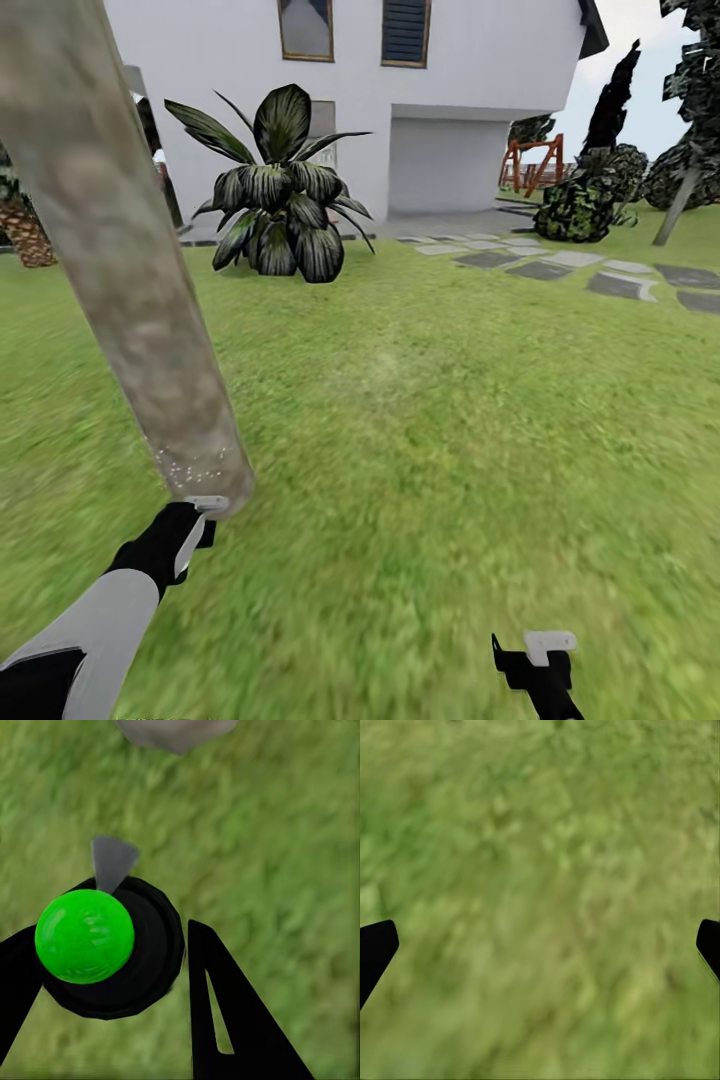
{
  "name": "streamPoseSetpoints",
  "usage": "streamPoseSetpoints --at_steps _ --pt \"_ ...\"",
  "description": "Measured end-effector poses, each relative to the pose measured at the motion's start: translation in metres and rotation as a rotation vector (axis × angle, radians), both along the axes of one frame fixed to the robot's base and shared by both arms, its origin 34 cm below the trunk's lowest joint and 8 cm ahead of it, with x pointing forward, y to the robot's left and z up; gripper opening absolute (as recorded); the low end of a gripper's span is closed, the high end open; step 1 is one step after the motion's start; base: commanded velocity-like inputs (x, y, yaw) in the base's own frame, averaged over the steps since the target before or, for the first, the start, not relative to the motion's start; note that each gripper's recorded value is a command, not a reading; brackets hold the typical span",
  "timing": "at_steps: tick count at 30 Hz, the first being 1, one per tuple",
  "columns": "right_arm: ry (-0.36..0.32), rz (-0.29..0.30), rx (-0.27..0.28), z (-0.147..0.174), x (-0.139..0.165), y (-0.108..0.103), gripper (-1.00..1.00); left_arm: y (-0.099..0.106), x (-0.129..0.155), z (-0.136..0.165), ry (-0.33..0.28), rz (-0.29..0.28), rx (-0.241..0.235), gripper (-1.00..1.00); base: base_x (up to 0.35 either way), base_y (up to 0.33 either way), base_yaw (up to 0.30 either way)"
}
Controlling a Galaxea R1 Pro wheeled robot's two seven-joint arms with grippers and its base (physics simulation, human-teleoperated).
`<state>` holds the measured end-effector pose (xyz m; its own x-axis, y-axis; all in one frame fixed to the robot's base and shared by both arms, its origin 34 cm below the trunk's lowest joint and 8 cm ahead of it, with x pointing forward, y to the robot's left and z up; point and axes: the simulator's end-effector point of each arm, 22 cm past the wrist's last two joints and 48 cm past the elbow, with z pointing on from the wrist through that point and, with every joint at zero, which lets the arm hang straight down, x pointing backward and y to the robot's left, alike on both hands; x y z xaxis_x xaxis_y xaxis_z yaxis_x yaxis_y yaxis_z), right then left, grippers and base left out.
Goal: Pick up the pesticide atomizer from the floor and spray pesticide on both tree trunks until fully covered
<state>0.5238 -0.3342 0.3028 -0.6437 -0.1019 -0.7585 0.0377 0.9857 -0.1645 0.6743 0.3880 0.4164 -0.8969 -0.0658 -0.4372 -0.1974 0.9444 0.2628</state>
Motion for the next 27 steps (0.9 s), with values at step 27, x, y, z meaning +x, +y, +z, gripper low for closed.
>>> streamPoseSetpoints --at_steps 27 --pt "0.000 -0.005 -0.006 0.000 -0.001 -0.005 1.00 -0.048 0.090 0.097 -0.172 -0.047 -0.125 -1.00 0.050 -0.071 0.199"
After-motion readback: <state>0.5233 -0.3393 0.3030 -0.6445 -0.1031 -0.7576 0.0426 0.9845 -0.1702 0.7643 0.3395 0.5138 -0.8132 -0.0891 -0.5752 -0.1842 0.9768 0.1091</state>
